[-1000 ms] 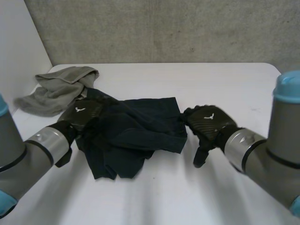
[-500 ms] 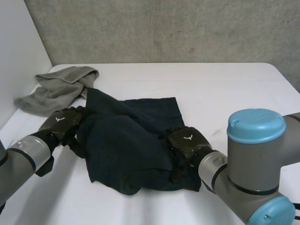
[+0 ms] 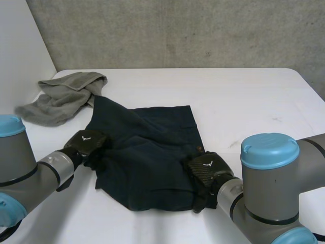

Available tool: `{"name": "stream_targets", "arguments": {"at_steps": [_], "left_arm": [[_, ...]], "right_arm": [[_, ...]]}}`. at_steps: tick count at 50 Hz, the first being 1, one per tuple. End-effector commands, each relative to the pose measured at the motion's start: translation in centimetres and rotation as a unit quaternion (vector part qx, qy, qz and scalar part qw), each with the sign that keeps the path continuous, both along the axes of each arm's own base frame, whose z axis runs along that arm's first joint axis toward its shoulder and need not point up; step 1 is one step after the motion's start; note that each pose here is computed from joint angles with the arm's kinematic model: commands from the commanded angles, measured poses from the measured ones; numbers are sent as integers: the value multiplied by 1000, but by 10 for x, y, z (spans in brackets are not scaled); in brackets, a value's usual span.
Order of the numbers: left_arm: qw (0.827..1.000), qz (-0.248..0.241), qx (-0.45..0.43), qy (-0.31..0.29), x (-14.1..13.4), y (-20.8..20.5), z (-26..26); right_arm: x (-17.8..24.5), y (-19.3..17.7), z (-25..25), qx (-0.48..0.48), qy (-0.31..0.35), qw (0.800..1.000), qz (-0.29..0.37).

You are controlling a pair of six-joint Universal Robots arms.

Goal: Fold the laundry.

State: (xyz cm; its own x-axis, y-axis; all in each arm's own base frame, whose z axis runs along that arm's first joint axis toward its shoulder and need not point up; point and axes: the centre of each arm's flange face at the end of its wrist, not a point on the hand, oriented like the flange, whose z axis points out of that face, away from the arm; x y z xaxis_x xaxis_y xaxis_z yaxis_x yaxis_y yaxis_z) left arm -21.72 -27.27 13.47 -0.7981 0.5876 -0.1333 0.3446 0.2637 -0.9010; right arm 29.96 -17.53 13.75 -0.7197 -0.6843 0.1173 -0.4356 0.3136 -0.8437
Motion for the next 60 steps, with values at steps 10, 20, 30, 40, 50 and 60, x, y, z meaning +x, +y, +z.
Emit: {"name": "stream_targets", "arguments": {"at_steps": [10, 20, 30, 40, 50, 60], "left_arm": [[999, -9, -50, 11, -19, -10, 24], [996, -6, -75, 40, -27, -4, 68], [983, -33, -139, 117, -21, 42, 203], [987, -50, -65, 136, -29, 17, 188], [994, -36, 54, 83, -50, -40, 78], [997, -13, 42, 65, -46, -18, 75]], "right_arm": [[3, -3, -6, -39, 2, 999, 14], [11, -26, 78, -182, -57, 981, 20], [-20, -38, 209, -333, 18, 943, 17], [-7, -56, 198, -283, 43, 958, 37], [15, -105, 103, -192, 65, 979, 8], [4, -112, 63, -162, 97, 981, -40]]}}
